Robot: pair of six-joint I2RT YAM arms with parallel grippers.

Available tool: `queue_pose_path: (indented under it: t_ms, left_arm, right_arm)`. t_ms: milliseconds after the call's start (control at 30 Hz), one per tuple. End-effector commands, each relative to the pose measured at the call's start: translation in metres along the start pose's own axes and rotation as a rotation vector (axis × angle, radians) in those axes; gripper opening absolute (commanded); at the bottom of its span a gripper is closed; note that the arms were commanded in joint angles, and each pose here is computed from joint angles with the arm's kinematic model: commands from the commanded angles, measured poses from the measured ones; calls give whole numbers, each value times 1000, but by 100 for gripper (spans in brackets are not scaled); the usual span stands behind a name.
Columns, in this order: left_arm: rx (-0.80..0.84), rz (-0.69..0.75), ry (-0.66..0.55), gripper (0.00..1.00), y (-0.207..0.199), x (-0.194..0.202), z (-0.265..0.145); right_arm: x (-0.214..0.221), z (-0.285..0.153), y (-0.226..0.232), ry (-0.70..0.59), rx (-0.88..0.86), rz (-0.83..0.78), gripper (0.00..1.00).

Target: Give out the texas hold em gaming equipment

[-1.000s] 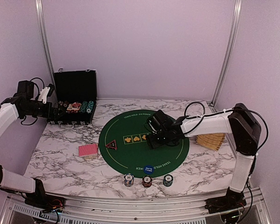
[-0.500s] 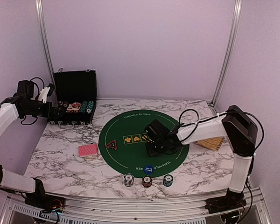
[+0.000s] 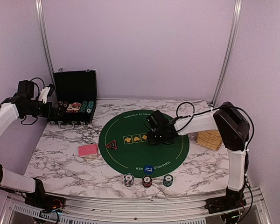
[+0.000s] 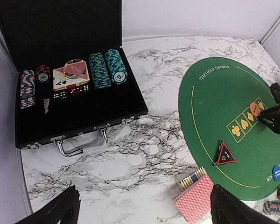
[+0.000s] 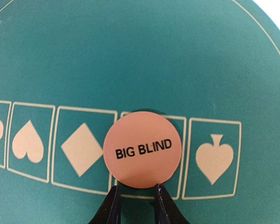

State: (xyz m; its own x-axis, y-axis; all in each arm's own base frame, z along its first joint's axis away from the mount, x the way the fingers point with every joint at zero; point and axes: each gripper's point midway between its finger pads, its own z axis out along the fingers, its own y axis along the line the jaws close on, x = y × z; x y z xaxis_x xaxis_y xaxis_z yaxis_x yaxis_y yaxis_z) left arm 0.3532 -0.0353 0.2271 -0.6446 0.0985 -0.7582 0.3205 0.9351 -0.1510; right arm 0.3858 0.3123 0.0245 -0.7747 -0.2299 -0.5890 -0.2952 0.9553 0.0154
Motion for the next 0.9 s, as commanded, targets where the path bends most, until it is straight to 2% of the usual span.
queue_pose_path:
  t_ms: [0, 100, 200, 400, 600, 867]
  left_arm:
    - [13, 4, -7, 99, -3, -6, -4]
    - [10, 10, -10, 99, -3, -6, -6]
    - [11, 14, -11, 99, -3, -6, -6]
    - [16, 17, -5, 99, -3, -5, -4]
    - [28, 6, 5, 99, -4, -3, 0]
    - [30, 10, 5, 99, -4, -3, 0]
  right_arm:
    - [-3, 20, -15, 35, 67, -59, 24]
    - [-7, 21, -16, 46, 60, -68, 24]
    - [-9, 9, -11, 40, 18, -51, 31]
    - [6, -5, -14, 46, -14, -21, 35]
    - [8, 11, 2, 63, -50, -8, 40]
    - [-9, 37, 12, 60, -30, 35, 40]
